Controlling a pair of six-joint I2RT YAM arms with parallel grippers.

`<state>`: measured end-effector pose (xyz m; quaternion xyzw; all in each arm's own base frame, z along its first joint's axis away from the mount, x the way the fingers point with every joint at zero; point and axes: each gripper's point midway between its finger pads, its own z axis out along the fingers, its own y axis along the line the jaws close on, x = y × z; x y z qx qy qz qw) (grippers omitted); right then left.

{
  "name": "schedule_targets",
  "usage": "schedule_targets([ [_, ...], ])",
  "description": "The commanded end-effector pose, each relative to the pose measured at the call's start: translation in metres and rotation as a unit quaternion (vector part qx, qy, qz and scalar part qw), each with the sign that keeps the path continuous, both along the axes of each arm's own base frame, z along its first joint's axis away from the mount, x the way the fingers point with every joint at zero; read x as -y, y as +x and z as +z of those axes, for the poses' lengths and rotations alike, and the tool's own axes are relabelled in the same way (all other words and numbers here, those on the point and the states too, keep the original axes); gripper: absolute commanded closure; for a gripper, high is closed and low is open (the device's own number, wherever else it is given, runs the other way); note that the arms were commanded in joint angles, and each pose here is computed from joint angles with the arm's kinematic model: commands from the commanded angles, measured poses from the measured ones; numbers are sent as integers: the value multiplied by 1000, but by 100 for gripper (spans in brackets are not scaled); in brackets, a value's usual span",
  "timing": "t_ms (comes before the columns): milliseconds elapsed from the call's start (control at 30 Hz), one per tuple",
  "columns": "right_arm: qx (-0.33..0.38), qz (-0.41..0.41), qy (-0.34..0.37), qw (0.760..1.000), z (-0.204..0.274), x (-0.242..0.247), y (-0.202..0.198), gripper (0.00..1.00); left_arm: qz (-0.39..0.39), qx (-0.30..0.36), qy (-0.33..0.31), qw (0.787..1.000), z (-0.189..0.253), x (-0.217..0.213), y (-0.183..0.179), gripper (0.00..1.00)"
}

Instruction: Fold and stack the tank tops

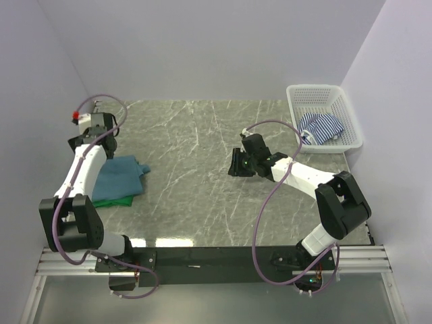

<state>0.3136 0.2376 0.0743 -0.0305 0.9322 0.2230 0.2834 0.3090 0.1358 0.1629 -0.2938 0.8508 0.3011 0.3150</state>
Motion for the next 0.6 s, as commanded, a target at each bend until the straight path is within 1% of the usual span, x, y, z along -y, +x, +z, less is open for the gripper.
schedule_targets([
  [0,24,-2,4,1000,10,1,7,57,60,100,-21,993,43,0,10,29],
  [67,27,-6,4,1000,12,2,8,57,48,124,-50,990,52,8,17,28],
  [100,28,-9,2,1000,12,4,8,57,29,132,-82,987,49,20,23,28],
  [167,33,-13,1,999,13,6,8,57,4,157,-119,980,49,34,28,26],
  [200,36,-17,-2,999,14,7,10,57,-9,167,-137,976,49,43,30,24],
  [233,37,-20,-5,999,14,9,10,57,-31,185,-163,969,50,55,37,23],
  [300,47,-32,-10,998,18,15,12,57,-67,201,-188,959,49,77,35,19],
  [333,52,-36,-12,998,20,17,13,57,-85,218,-195,953,56,87,33,19],
  [400,66,-48,-10,997,30,23,15,57,-129,218,-210,944,51,116,32,18],
  [433,72,-56,-8,996,36,28,16,57,-161,224,-223,935,55,137,29,18],
  [500,84,-76,-11,994,45,37,21,57,-187,223,-241,926,48,159,24,18],
  [533,93,-98,-19,991,51,47,27,56,-218,230,-252,914,53,179,20,18],
  [567,103,-113,-14,988,65,53,31,56,-239,228,-266,906,48,193,16,17],
])
